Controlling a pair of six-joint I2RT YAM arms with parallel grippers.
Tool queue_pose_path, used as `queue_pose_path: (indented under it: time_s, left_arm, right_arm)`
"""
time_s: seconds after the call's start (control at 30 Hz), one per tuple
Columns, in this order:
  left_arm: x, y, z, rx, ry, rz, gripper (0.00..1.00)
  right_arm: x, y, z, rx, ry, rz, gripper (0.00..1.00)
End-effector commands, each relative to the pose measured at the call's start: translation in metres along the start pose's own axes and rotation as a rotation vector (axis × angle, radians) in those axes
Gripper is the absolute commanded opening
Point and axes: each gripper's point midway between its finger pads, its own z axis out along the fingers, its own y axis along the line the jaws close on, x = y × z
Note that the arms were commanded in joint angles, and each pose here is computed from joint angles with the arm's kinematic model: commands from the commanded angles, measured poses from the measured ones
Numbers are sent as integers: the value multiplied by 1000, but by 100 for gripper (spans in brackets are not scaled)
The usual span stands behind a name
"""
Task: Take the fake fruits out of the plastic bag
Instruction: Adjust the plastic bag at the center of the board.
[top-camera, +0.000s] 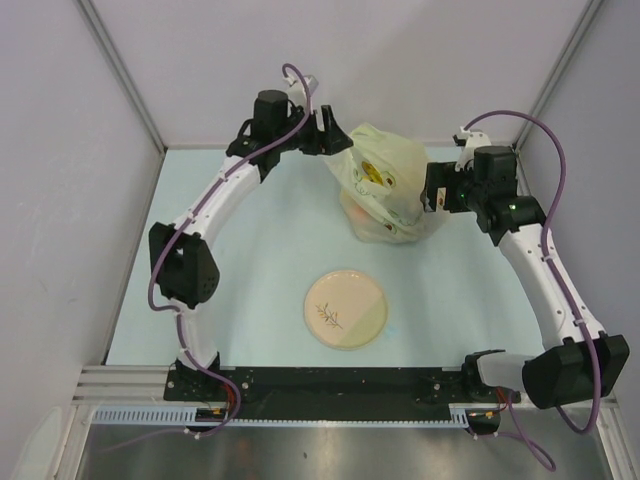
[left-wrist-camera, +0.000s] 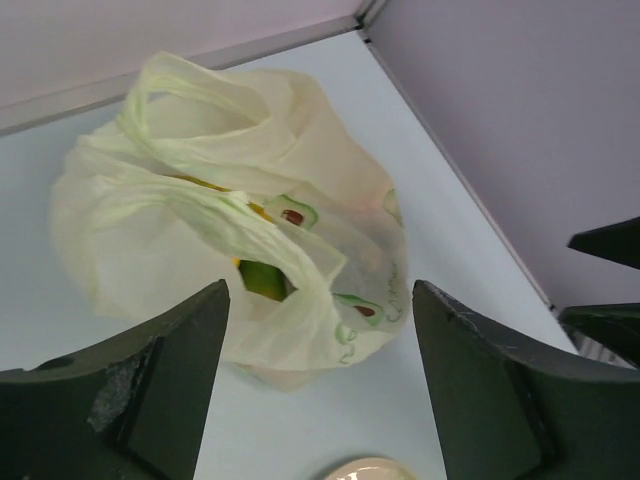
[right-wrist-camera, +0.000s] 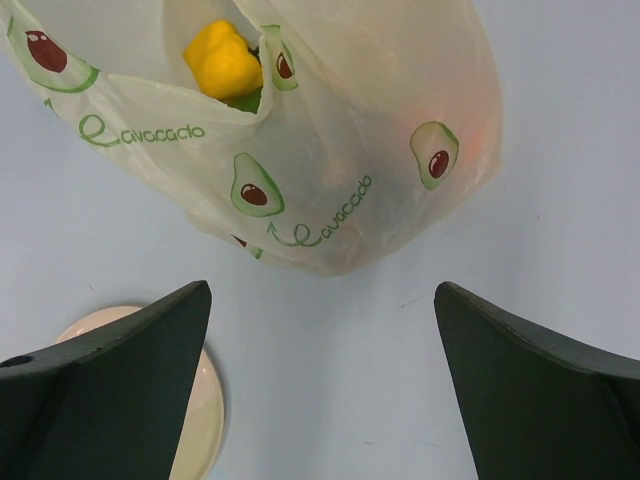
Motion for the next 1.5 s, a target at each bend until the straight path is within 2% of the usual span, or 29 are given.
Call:
queue_pose_path:
  time_s: [0.0,0.1,0.2,0.27,0.3,0.33,0.37,0.4,0.43,0.5,0.53,0.6,0.67,0.7,0.73,0.77,0.87,0.9,1.07,1.1,1.27,1.47]
  left_arm:
    - [-1,-34,-11,121,1,-59,79]
    - [14,-28,3,129,27,-94,80]
    - [13,-19,22,74,3,-81,80]
    - [-3,-12,29,15,-53,-52,73]
    - [-7,-16,30,16,-63,-15,67]
    - [-8,-28,29,80,-53,15,44]
    - [-15,-39,24,123,-61,43,29]
    - [-15,-43,21,144,-55,79,18]
    - [-20,-51,10,156,-58,98,1]
    - [-20,-47,-4,136,-49,134,0]
    - [-26,-55,-24,135,-54,151,0]
    - [-8,-42,-42,121,-4,175,0]
    - [7,-39,-73,104,30,181,0]
    - [13,-40,-84,100,41,189,0]
    - [36,-34,-91,82,97,173,0]
    - [34,-40,-106,80,82,217,0]
    - [62,-31,-118,49,118,199,0]
    - [68,-30,-118,53,126,190,0]
    - [101,-16,-118,26,178,160,0]
    - [101,-15,-118,23,171,163,0]
    - [111,-17,-120,40,176,153,0]
    - [116,-24,-124,55,172,153,1]
  right_arm:
    - [-19,5,3,-45,-59,12,100]
    - [-14,7,8,-64,-36,15,100]
    - [-9,12,21,-111,-11,24,100]
    - [-11,10,25,-109,-15,19,100]
    - [-14,6,27,-92,-30,15,99]
    - [-15,4,29,-84,-32,3,99]
    - [-16,4,31,-85,-33,-10,98]
    - [-20,6,32,-101,-49,-27,98]
    - [-20,7,36,-113,-50,-52,98]
    - [-28,19,39,-184,-69,-51,99]
    - [-39,29,41,-242,-81,-51,100]
    - [-58,50,42,-350,-142,-48,99]
    - [-75,70,56,-338,-211,-64,100]
    - [-82,68,61,-289,-232,-107,100]
    - [-82,77,63,-314,-237,-171,100]
    - [-87,83,70,-308,-257,-268,95]
    - [-96,106,87,-241,-293,-360,90]
    - [-86,116,105,-244,-266,-383,89]
    - [-111,125,138,-139,-316,-388,90]
    - [-132,127,134,-125,-364,-383,89]
    - [-162,127,167,-29,-424,-449,91]
    - [-144,146,207,-100,-375,-531,98]
